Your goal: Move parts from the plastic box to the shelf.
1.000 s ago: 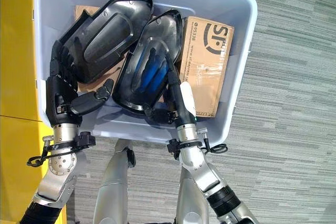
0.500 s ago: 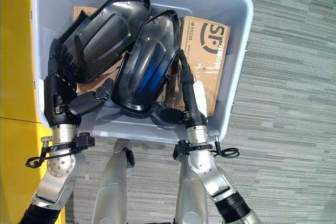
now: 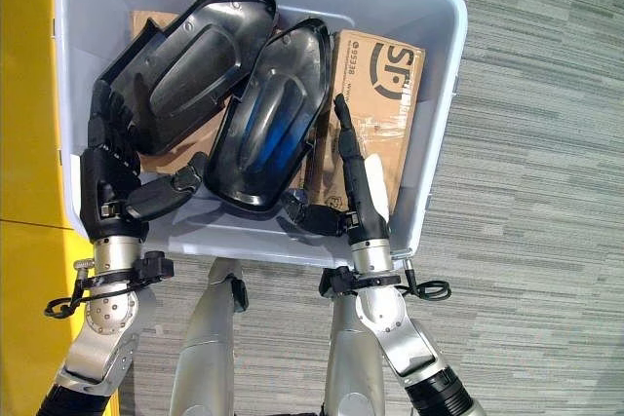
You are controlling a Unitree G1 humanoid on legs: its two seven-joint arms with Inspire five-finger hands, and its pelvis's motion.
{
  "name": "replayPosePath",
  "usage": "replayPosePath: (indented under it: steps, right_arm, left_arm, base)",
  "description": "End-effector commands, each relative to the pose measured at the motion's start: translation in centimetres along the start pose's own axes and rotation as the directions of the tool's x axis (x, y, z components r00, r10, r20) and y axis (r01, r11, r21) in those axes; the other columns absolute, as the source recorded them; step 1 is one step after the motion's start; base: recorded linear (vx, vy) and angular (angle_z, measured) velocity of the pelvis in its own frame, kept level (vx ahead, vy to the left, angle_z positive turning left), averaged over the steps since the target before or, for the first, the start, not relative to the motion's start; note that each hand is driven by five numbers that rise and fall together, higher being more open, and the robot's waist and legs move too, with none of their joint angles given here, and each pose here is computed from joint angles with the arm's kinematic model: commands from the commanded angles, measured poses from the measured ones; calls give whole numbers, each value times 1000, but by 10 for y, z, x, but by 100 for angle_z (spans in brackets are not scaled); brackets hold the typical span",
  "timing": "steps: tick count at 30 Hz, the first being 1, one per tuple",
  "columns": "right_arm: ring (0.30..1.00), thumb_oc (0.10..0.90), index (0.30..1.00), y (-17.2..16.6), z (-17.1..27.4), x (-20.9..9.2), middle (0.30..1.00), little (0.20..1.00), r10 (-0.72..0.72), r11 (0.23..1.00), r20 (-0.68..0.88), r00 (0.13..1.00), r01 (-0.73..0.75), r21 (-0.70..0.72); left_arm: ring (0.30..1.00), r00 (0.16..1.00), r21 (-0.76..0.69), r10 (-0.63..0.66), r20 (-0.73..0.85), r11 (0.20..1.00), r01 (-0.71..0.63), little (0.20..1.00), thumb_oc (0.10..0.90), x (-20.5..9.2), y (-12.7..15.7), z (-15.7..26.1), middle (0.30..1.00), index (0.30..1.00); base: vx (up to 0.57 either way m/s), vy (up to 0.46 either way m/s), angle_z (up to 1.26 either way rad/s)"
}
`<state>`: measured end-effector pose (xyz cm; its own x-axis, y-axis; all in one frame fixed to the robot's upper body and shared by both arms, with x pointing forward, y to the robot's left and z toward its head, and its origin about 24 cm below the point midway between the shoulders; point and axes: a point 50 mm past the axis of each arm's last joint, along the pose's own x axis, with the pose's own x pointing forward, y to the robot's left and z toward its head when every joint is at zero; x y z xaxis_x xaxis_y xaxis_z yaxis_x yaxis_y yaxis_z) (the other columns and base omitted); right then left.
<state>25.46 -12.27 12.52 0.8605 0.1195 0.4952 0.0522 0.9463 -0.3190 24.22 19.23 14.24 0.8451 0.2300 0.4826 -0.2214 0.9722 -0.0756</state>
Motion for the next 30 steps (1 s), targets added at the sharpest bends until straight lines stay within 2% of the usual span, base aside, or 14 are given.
replayPosePath:
  steps: [1,14,30]
  right_arm:
    - [1000,900,1000,-10,43,2,1000,1000,-9,997,241,970,-10,76]
    - [1000,900,1000,3,26,4,1000,1000,70,997,166,984,-75,21]
    - [1000,900,1000,-1,27,10,1000,1000,28,1000,180,983,-28,-3]
  left_arm:
    - [1000,965,-26,-13,263,999,21,1000,900,-3,4,52,1000,1000]
    - [1000,968,-46,-5,250,999,17,1000,900,0,3,49,1000,1000]
    - [1000,970,-63,-7,245,998,23,1000,900,2,0,47,1000,1000]
  base:
    - [0,0,0]
    - [0,0,0]
    - [0,0,0]
